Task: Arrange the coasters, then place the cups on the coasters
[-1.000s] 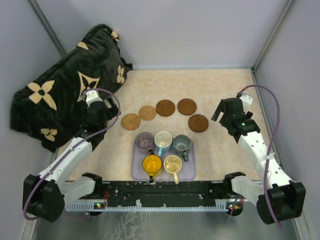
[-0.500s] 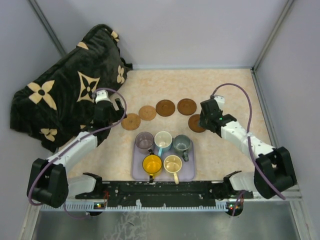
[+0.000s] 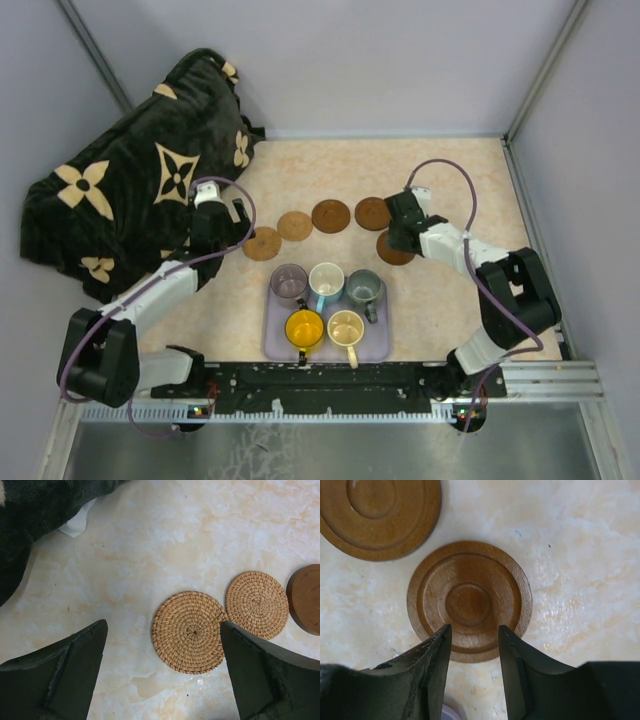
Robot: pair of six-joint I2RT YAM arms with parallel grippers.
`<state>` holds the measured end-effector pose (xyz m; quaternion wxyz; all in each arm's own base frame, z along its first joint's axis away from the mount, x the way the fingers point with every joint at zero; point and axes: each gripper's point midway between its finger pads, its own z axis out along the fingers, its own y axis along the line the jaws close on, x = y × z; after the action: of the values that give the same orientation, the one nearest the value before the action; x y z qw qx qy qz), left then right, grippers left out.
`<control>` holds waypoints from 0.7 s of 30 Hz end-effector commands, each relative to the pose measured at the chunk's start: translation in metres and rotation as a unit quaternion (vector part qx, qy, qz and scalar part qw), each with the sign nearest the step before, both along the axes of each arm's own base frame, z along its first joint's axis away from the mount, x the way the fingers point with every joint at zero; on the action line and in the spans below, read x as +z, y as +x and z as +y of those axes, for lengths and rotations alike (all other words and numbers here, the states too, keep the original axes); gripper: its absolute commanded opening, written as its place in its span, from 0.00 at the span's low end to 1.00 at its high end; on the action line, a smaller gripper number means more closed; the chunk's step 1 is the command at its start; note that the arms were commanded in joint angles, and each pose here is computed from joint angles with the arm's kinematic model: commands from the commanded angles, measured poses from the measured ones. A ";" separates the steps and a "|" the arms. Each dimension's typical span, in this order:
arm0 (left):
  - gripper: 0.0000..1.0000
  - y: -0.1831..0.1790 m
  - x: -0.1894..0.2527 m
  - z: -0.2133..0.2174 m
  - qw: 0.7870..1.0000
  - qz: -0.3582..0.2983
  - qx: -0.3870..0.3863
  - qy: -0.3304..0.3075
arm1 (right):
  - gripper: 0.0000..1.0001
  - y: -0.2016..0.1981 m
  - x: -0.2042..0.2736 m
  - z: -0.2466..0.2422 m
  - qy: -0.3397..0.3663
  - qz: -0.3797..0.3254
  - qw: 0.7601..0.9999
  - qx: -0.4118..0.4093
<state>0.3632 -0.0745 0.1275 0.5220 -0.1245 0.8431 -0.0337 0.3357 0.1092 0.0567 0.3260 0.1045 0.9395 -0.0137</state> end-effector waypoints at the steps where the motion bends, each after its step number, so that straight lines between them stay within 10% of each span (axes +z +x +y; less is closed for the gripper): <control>1: 0.99 0.002 -0.002 -0.001 1.000 -0.003 0.000 0.003 | 0.43 0.033 0.018 0.016 0.012 -0.043 0.999 0.009; 21: 1.00 0.007 -0.019 0.007 0.999 0.034 0.027 0.027 | 0.46 0.035 -0.044 -0.029 -0.023 0.053 0.993 -0.100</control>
<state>0.3637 -0.0663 0.0998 0.4921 -0.1290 0.8609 0.0040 0.3777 0.1166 0.0307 0.3152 0.1415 0.9380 -0.0269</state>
